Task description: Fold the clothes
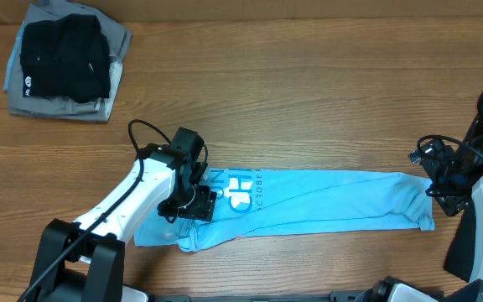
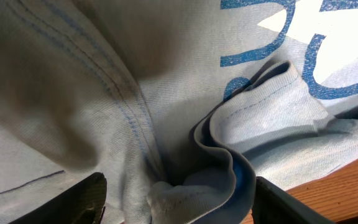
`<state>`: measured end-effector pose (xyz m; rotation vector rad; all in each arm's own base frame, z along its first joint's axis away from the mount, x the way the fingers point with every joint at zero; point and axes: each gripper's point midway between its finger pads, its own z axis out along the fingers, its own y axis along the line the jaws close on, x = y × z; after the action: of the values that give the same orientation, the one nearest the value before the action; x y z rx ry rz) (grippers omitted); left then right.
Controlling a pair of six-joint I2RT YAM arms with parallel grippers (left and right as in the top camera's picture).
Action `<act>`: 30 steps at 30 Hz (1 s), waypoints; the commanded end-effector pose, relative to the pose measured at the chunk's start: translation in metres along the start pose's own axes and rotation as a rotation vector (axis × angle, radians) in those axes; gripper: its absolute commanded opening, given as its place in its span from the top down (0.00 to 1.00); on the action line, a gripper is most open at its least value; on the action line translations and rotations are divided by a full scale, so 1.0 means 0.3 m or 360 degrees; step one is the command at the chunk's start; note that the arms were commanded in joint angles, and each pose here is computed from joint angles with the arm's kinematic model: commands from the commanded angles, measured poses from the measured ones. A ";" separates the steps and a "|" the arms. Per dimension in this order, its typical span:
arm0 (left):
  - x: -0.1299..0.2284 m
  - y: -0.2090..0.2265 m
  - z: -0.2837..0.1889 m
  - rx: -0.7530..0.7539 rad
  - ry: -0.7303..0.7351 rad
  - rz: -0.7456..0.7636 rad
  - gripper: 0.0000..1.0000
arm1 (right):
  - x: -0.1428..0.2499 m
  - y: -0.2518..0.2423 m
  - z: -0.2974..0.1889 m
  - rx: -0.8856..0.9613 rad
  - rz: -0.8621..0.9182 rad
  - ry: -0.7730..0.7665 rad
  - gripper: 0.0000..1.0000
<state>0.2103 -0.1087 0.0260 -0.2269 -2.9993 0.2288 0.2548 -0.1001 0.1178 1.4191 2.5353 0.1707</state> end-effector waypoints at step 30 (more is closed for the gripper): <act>-0.031 0.015 0.009 -0.0052 -0.0069 -0.0007 0.51 | 0.001 0.006 0.005 -0.0008 -0.0015 -0.0001 0.00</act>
<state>0.2272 -0.1078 0.0241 -0.2184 -3.0734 0.2019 0.2563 -0.1006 0.1182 1.4160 2.5297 0.1717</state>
